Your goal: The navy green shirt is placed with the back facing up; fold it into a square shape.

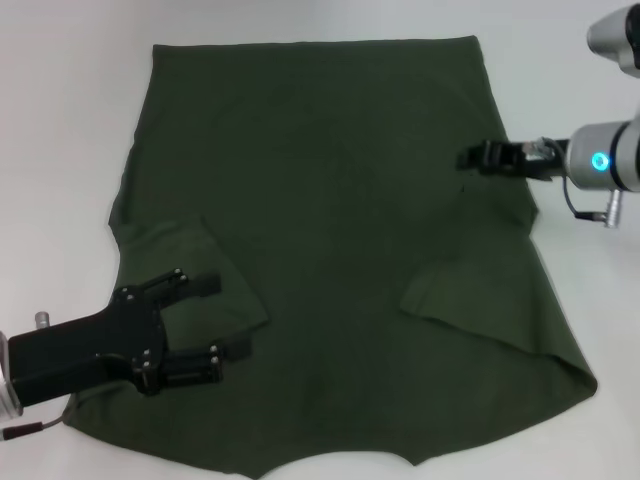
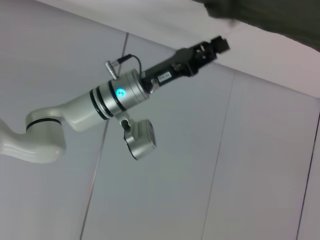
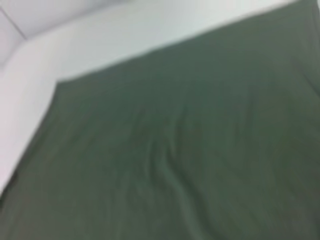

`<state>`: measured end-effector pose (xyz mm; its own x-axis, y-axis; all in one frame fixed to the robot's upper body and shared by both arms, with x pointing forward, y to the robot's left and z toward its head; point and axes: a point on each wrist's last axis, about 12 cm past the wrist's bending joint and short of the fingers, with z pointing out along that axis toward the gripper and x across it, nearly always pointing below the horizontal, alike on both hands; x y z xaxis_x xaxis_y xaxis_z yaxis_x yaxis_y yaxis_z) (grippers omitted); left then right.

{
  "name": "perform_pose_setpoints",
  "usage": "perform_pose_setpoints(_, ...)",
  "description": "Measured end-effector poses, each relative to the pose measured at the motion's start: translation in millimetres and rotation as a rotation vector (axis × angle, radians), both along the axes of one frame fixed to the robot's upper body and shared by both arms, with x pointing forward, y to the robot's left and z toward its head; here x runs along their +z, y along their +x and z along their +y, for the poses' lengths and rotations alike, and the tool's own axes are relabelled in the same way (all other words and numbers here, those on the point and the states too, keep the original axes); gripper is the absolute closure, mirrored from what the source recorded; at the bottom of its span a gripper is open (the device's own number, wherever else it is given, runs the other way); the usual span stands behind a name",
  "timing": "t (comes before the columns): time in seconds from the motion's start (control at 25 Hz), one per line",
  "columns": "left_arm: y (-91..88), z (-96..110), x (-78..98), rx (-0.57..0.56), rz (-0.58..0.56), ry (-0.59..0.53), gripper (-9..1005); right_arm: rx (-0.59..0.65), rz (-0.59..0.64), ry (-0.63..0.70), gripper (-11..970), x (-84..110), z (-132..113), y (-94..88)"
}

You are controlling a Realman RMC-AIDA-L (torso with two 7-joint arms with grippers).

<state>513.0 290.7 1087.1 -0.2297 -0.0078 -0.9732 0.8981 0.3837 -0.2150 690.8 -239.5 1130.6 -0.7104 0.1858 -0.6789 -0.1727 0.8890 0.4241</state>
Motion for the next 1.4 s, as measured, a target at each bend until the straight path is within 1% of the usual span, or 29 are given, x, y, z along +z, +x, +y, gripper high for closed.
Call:
perform_pose_setpoints(0.12,-1.3,0,-0.1,-0.004,0.0,-0.003,48,0.003,-0.034,0.006,729,3.8,9,4.2)
perform_pose_setpoints(0.32,-3.3,1,-1.4,-0.002,0.004,-0.004,48,-0.003,-0.06,-0.006,532,3.5,14,5.8)
perform_pose_setpoints(0.36,-3.6,1,-1.6,-0.003,0.005,-0.004,48,-0.007,-0.066,-0.005,492,3.3,12,5.6)
perform_pose_setpoints(0.44,-4.2,1,-2.1,-0.003,0.007,-0.005,48,-0.012,-0.084,0.007,265,2.4,8,4.0)
perform_pose_setpoints(0.56,-5.0,0,-2.7,0.0,0.008,-0.01,48,-0.015,-0.154,0.049,183,1.5,-7,-2.7)
perform_pose_setpoints(0.68,-5.3,1,-3.0,0.008,0.011,-0.018,48,0.019,-0.25,0.076,101,2.2,-22,-13.5)
perform_pose_setpoints(0.72,-5.3,1,-3.2,0.01,0.011,-0.02,48,0.04,-0.282,0.088,92,1.9,-26,-18.7)
perform_pose_setpoints(0.76,-5.2,1,-3.3,0.012,0.012,-0.02,48,0.083,-0.332,0.115,82,0.7,-36,-30.6)
perform_pose_setpoints(0.8,-5.1,0,-3.6,0.013,0.013,-0.02,48,0.083,-0.332,0.115,73,0.7,-36,-30.6)
perform_pose_setpoints(0.92,-4.1,0,-4.5,0.023,0.023,-0.023,48,0.125,-0.39,0.151,52,-4.3,-50,-51.6)
perform_pose_setpoints(1.04,-2.2,-1,-4.8,0.035,0.041,-0.034,48,0.2,-0.461,0.145,45,-12.6,-60,-74.5)
perform_pose_setpoints(1.24,-2.8,1,-5.4,0.046,0.089,-0.054,48,0.399,-0.58,0.112,33,-27.1,-69,-120.9)
perform_pose_setpoints(1.4,-3.7,5,-5.9,0.058,0.149,-0.06,48,0.568,-0.625,0.104,28,-33.8,-75,-154.9)
